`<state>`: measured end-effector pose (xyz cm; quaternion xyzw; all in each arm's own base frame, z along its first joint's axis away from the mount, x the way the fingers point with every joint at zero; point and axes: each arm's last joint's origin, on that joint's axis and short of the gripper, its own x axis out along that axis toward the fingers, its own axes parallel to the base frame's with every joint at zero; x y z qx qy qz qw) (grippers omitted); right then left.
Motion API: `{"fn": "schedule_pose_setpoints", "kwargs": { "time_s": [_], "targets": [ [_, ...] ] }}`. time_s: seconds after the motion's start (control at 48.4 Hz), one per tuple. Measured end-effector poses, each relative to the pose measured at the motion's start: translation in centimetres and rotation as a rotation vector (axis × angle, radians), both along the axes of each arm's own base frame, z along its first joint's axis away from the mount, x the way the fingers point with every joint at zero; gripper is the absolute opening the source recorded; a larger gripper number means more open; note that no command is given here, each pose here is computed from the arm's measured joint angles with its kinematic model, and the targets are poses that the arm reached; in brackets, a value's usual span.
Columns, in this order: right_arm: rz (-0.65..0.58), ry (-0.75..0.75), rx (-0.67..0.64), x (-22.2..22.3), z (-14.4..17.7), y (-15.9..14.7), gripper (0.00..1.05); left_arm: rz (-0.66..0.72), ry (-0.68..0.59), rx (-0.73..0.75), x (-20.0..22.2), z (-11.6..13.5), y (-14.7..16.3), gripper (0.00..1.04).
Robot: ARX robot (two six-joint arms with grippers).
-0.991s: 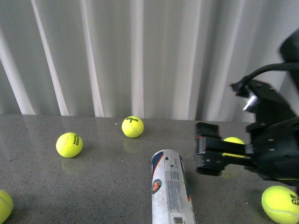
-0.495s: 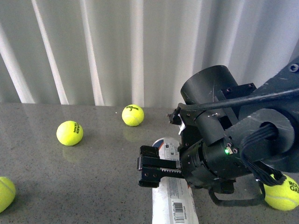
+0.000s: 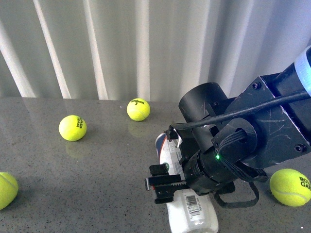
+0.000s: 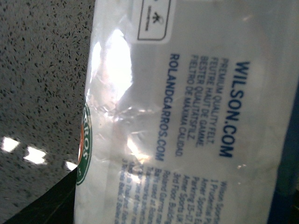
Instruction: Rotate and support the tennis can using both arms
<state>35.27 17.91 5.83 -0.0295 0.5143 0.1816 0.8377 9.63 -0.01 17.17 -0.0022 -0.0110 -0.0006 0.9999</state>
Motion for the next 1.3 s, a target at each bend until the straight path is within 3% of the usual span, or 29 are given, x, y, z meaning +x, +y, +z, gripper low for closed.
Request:
{"fn": "schedule_pose_setpoints", "kwargs": {
  "time_s": [0.186,0.454,0.578,0.867,1.3],
  "targets": [
    [0.294,-0.135,-0.11,0.2,1.4,-0.3,0.6,0.0,0.0,0.0,0.0,0.0,0.0,0.98],
    [1.102,-0.4,-0.391,0.6,4.0,-1.2,0.34,0.0,0.0,0.0,0.0,0.0,0.0,0.98],
    [1.351,-0.442,-0.494,0.8,3.0,-1.5,0.3,0.0,0.0,0.0,0.0,0.0,0.0,0.98],
    [1.413,-0.429,-0.493,1.3,0.7,-1.6,0.29,0.0,0.0,0.0,0.0,0.0,0.0,0.98],
    [1.338,-0.398,-0.338,0.2,0.0,-1.9,0.91,0.0,0.0,0.0,0.0,0.0,0.0,0.98]
  ]
}}
